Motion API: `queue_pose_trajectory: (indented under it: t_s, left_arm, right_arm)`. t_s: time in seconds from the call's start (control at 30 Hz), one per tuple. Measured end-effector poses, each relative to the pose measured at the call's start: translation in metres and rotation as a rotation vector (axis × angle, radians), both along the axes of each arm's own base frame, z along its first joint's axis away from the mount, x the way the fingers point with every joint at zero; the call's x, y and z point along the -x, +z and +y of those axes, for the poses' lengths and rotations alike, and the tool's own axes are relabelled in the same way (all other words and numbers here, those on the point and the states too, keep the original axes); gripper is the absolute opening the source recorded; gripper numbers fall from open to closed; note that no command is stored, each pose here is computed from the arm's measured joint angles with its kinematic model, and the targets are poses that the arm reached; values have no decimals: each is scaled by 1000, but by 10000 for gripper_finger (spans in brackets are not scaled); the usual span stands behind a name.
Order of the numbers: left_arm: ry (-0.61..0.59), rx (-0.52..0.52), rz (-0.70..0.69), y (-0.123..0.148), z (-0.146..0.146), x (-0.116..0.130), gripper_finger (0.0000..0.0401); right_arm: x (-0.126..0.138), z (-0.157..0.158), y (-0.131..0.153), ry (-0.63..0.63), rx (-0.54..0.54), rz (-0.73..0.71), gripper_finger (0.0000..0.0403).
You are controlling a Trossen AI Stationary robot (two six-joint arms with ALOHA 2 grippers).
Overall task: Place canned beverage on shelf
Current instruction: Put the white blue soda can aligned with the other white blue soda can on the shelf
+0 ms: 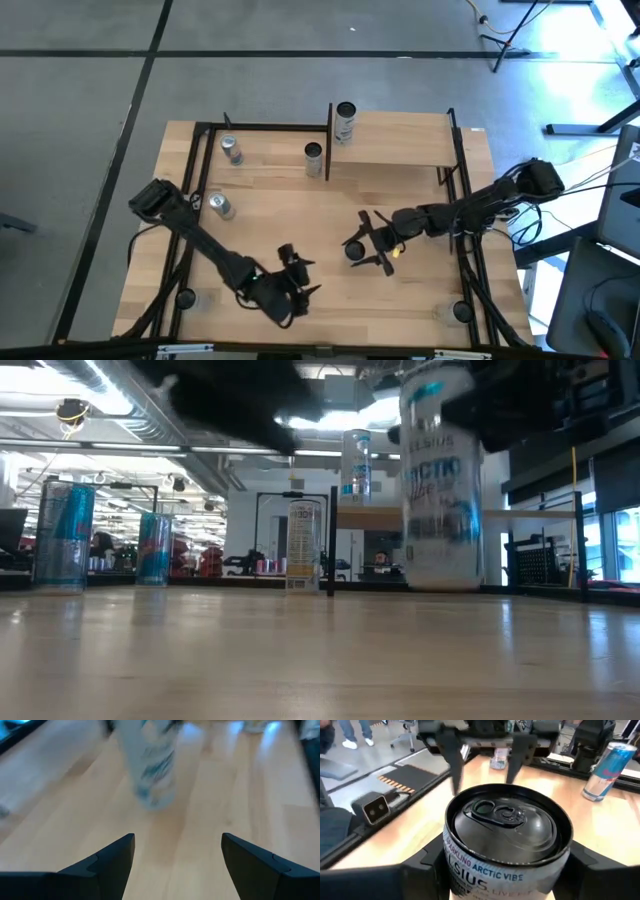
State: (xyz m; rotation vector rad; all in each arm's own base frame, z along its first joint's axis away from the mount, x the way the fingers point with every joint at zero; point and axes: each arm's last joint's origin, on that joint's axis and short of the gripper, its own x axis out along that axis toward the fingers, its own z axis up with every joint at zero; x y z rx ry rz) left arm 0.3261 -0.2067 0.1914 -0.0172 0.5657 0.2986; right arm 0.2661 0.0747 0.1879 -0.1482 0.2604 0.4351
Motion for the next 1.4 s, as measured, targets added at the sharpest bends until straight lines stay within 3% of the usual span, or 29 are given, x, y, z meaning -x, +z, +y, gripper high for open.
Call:
queue_pose_trajectory:
  t_s: [0.17,0.4,0.63,0.73,0.97,1.17,1.4]
  left_arm:
    - [-130,-2,3,-1,10,-19,284]
    - [-172,-56,20,-7,16,-21,284]
    - [-206,-28,25,-8,17,-21,284]
    - [-209,-29,19,-7,17,-22,284]
    - [-255,-1,33,-8,14,-20,284]
    - [-262,-13,38,-8,14,-20,284]
    - [-279,-49,47,-8,16,-22,284]
  right_arm:
    - [-5,-1,-12,16,27,27,219]
    - [-11,-3,-21,27,35,12,221]
    - [-12,-3,-14,-2,18,4,358]
    - [-13,-4,-4,-36,8,15,389]
    - [-7,-7,32,-143,15,232,356]
    - [-7,-7,63,-225,-68,406,346]
    - [-9,-7,82,-231,-90,440,346]
